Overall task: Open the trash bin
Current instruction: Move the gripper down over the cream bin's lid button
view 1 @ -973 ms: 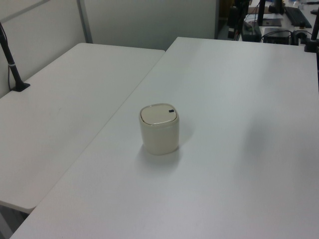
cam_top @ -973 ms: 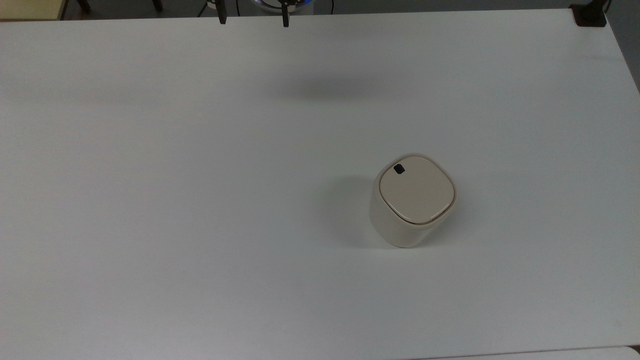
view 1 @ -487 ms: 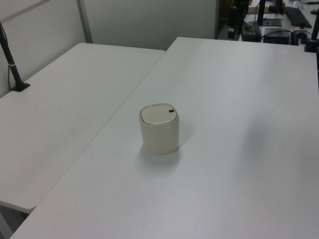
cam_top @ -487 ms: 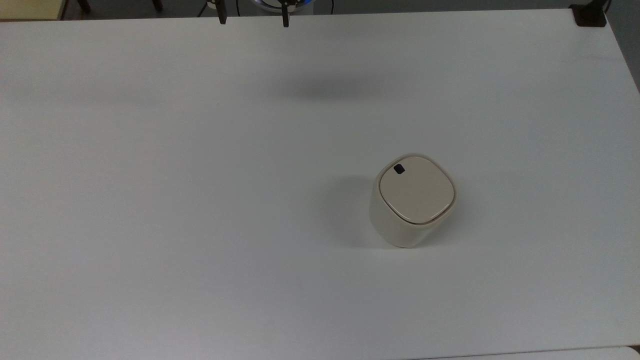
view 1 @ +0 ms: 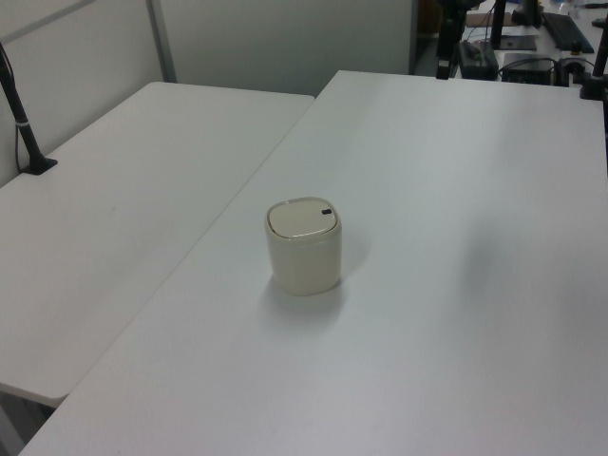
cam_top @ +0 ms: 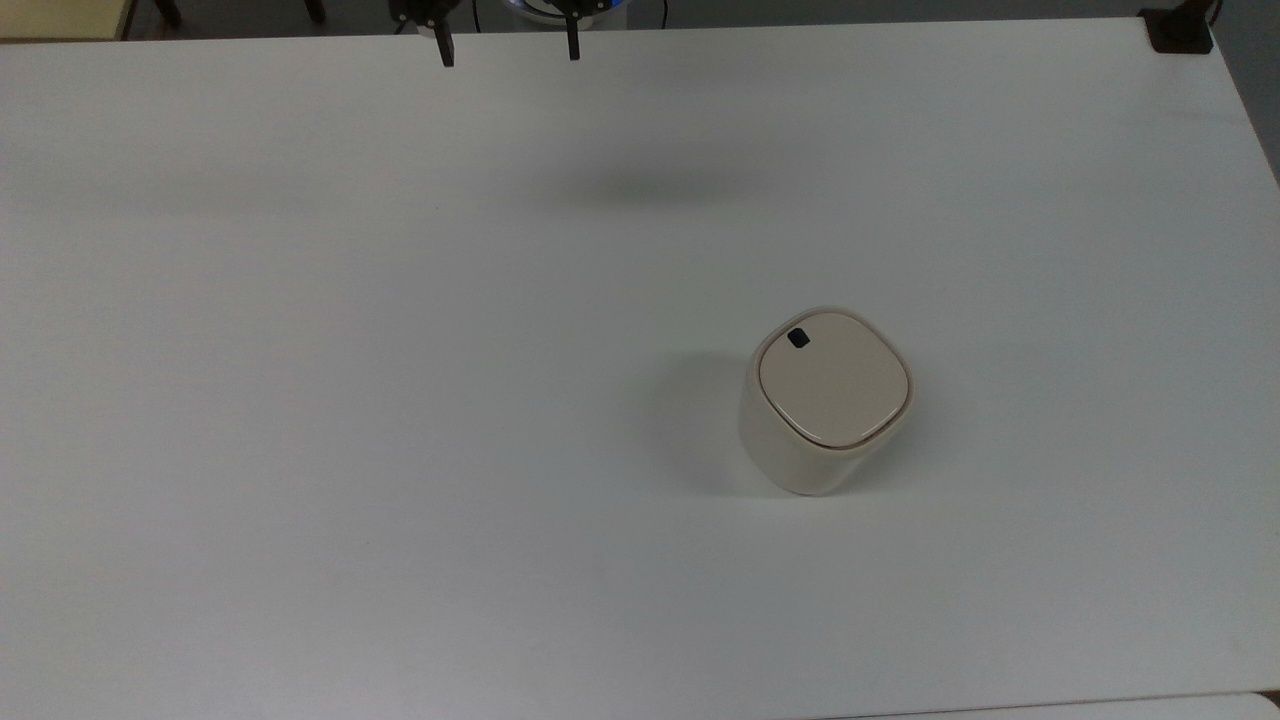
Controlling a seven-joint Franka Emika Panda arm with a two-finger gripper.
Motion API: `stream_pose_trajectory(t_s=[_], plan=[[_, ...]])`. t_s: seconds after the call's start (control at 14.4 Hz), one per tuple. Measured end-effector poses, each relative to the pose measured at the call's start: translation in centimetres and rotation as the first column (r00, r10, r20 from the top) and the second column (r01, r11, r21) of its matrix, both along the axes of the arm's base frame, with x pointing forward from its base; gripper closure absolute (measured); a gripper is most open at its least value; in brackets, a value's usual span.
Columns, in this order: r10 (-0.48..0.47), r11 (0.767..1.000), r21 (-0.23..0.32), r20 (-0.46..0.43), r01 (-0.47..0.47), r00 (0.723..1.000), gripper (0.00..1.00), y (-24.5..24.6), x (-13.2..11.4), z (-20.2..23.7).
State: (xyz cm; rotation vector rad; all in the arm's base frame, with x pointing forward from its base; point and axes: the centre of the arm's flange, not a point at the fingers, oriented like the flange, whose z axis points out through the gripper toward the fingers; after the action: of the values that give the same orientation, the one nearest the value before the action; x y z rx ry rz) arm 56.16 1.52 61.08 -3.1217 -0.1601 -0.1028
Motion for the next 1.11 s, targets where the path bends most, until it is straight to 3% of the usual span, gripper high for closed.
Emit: stream_pose_trajectory(t_s=[0.21, 0.28, 0.35, 0.76, 0.83, 1.11], plan=[[0.029, 1.0, -0.001, 0.027, -0.029, 0.999, 0.04, 0.9, 1.0, -0.6], [0.034, 0.999, 0.0, 0.061, -0.034, 0.998, 0.13, 1.5, 1.4, -0.4], [0.029, 1.0, 0.003, 0.089, -0.03, 0.996, 0.32, 2.0, 1.6, -0.1], [-0.137, 0.99, 0.071, 0.191, 0.126, 0.972, 0.93, 7.1, 3.3, -0.3], [-0.164, 0.985, 0.083, 0.193, 0.151, 0.967, 0.97, 8.0, 3.7, -1.0], [-0.285, 0.956, 0.14, 0.211, 0.259, 0.935, 0.99, 10.4, 5.8, -3.7]])
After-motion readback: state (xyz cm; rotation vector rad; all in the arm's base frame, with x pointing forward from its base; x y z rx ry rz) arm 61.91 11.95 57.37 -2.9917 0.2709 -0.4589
